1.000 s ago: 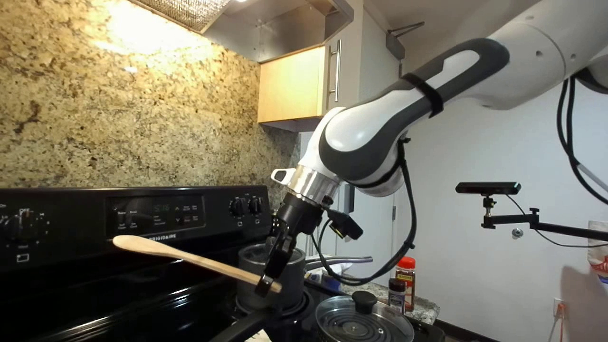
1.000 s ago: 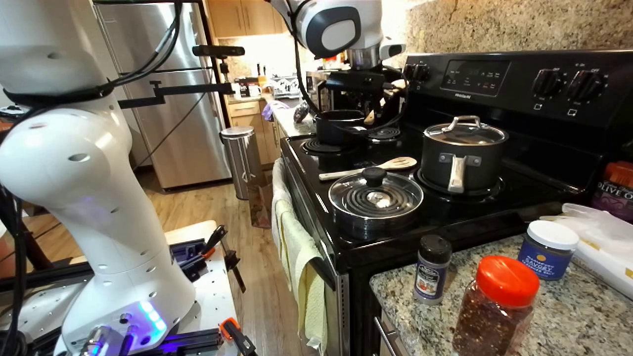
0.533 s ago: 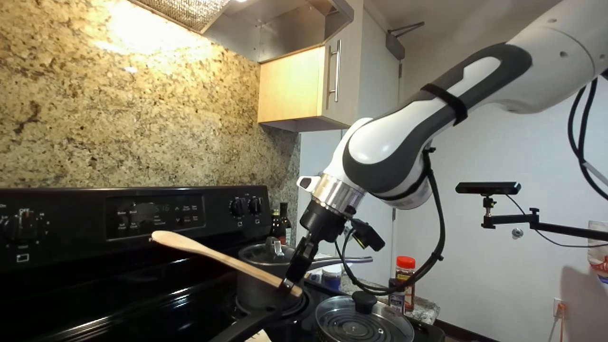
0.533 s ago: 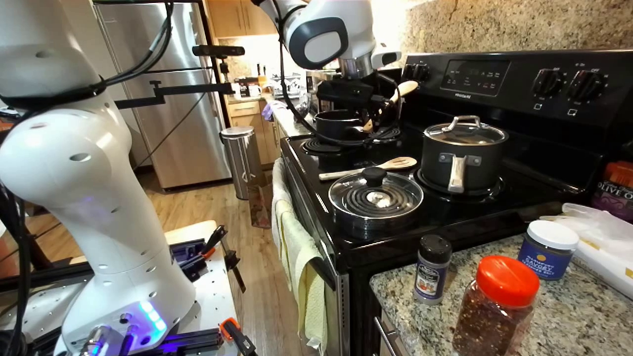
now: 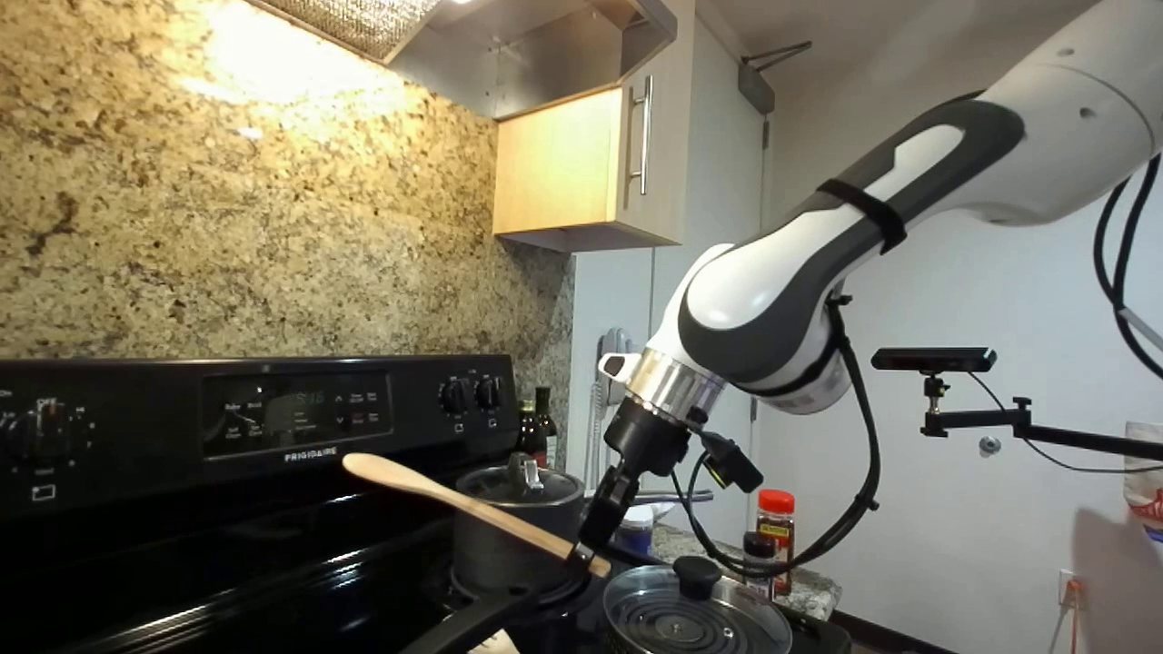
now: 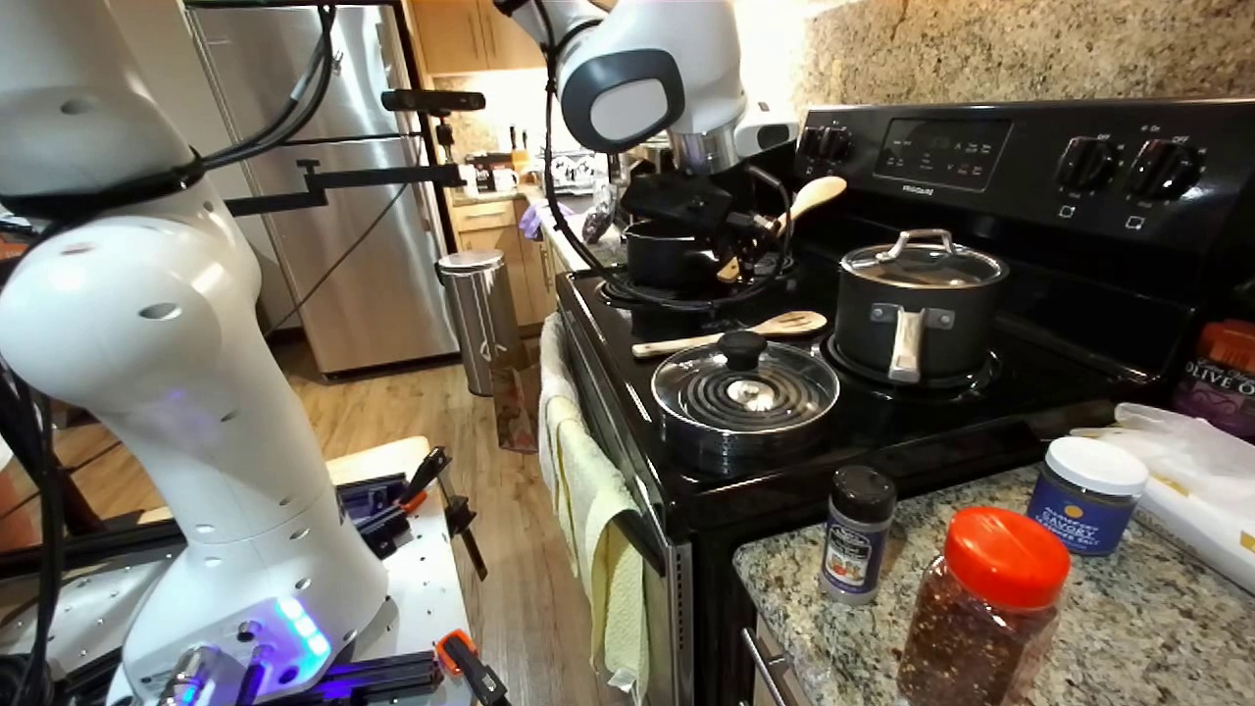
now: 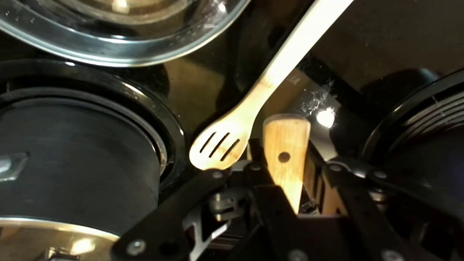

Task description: Remove the cooking stick from the pot and put on the stove

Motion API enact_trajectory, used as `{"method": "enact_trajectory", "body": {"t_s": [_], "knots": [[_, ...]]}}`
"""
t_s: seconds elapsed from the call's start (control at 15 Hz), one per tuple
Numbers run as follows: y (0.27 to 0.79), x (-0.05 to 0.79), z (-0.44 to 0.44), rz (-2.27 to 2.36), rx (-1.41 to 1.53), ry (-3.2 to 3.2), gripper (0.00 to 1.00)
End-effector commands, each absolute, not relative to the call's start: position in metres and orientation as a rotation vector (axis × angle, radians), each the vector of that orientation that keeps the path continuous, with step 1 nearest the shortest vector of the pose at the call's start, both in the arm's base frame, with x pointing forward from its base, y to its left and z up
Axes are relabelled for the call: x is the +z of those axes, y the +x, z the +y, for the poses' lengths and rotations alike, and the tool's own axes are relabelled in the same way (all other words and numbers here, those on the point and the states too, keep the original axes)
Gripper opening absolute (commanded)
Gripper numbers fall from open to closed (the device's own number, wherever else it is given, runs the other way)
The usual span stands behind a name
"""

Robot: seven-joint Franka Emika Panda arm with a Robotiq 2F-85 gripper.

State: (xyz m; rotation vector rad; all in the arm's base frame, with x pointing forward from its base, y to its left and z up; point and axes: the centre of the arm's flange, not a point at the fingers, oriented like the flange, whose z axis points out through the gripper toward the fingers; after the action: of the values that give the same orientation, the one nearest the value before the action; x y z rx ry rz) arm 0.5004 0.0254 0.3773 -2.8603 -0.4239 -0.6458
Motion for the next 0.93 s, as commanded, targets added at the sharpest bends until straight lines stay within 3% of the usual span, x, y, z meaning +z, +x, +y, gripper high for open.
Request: {"method": "enact_trajectory", "body": {"t_s": [0.0,0.87], "knots": [[0.49,0.36,0.019,-0.392,-0.637,-2.864,0.07],[0.48,0.308,0.035,-0.208,-0.527,-2.811,0.07]]}}
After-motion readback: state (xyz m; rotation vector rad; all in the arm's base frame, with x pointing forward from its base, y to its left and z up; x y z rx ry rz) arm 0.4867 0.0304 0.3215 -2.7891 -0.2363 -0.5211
